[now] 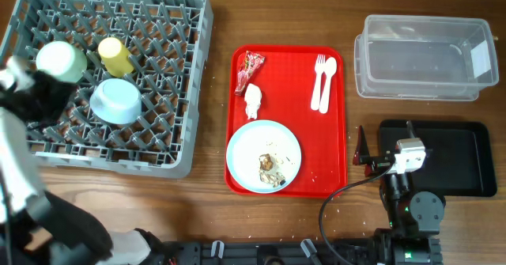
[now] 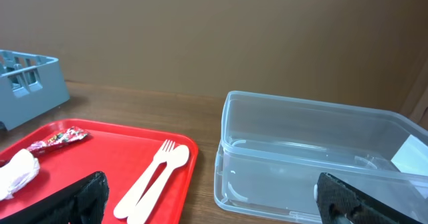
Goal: Sort waste into correct bins and load items into the dishwasher rack
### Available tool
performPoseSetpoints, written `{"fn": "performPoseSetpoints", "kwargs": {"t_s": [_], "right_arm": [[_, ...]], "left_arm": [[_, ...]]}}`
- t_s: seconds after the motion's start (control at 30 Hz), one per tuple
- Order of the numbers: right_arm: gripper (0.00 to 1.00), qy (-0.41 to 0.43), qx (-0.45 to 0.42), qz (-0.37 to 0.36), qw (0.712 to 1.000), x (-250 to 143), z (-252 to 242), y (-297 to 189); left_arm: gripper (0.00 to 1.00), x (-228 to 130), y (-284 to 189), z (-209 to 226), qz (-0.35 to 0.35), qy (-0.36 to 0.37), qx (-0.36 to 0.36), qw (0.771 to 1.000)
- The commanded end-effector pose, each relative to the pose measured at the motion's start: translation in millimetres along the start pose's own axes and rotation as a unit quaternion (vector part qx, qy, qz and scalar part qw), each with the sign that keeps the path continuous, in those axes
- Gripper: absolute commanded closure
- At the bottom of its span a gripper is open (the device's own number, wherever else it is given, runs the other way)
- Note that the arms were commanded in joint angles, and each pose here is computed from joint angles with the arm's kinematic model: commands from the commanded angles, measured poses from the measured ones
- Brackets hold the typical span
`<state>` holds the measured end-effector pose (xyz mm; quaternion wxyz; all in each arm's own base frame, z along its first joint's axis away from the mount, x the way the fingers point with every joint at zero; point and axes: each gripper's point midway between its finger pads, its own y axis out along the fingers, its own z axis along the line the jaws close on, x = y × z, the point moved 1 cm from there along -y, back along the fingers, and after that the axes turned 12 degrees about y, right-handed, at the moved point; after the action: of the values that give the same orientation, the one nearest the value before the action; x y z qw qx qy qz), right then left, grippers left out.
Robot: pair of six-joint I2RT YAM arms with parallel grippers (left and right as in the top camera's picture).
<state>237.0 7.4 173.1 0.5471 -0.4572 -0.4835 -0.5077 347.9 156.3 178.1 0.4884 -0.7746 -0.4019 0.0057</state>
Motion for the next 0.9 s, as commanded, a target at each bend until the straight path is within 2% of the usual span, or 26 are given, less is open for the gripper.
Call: {"fn": "performPoseSetpoints", "kwargs": {"t_s": [0.0, 0.03, 0.07, 0.13, 0.2, 0.43, 0.53, 0.6, 0.63, 0.7, 0.73, 0.77, 0.8, 0.83, 0.87], "right_arm": [[0.00, -0.005, -0.006, -0.006, 1.000, 2.3, -2.1, -0.3], [0.00, -0.005, -0.006, -0.006, 1.000, 2.3, -2.1, -0.3], [0.00, -0.005, -0.006, -0.006, 1.000, 2.3, -2.1, -0.3], [0.00, -0.005, -0.006, -0.006, 1.000, 2.3, -2.2, -0.4], [0.00, -0.005, -0.005, -0.006, 1.000, 2.3, -2.0, -0.3], [0.00, -0.005, -0.006, -0.006, 1.000, 2.3, -2.1, -0.3], [0.00, -0.005, -0.006, -0.006, 1.000, 2.3, -2.1, -0.3], [0.00, -0.005, -0.005, -0.006, 1.000, 2.3, -2.0, -0.3], [0.00, -0.005, -0.006, -0.006, 1.000, 2.3, -2.1, -0.3], [0.00, -0.005, -0.006, -0.006, 1.000, 2.3, -2.1, -0.3], [0.00, -0.005, -0.006, -0.006, 1.000, 2.3, -2.1, -0.3], [0.00, -0.005, -0.006, -0.006, 1.000, 2.3, -2.1, -0.3], [0.00, -0.005, -0.005, -0.006, 1.000, 2.3, -2.0, -0.3], [0.00, -0.005, -0.006, -0.006, 1.000, 2.3, -2.1, -0.3], [0.00, -0.005, -0.005, -0.006, 1.000, 2.3, -2.0, -0.3]], "left_arm": [[0.96, -24.0, 25.5, -57.5, 0.030, 0.134, 0.064, 0.988], [0.96, -31.1, 36.9, -64.3, 0.039, 0.155, 0.090, 0.983], [0.96, -38.1, 52.6, -66.1, 0.041, 0.169, 0.147, 0.974], [0.96, -36.3, 59.8, -49.8, 0.025, 0.149, 0.236, 0.960], [0.96, -35.1, 68.8, -27.5, 0.035, 0.141, 0.277, 0.950], [0.96, -20.2, 51.0, 43.0, 0.044, 0.049, 0.318, 0.946], [0.96, -22.8, 50.4, 41.9, 0.052, 0.033, 0.292, 0.955], [0.96, -21.9, 43.7, 21.4, 0.043, 0.034, 0.248, 0.967], [0.96, -20.5, 36.5, 5.2, 0.033, 0.043, 0.219, 0.974], [0.96, -26.8, 20.1, -55.6, 0.021, 0.096, 0.104, 0.990], [0.96, -37.5, 15.1, -89.5, 0.027, 0.136, 0.041, 0.989], [0.89, -48.7, 14.4, -112.7, 0.037, 0.166, 0.006, 0.985], [0.51, -65.7, 18.9, -133.8, 0.056, 0.198, -0.015, 0.979], [0.31, -89.7, 29.3, -154.0, 0.086, 0.230, -0.029, 0.969], [0.31, -105.7, 37.0, -165.9, 0.106, 0.249, -0.036, 0.962]]}}
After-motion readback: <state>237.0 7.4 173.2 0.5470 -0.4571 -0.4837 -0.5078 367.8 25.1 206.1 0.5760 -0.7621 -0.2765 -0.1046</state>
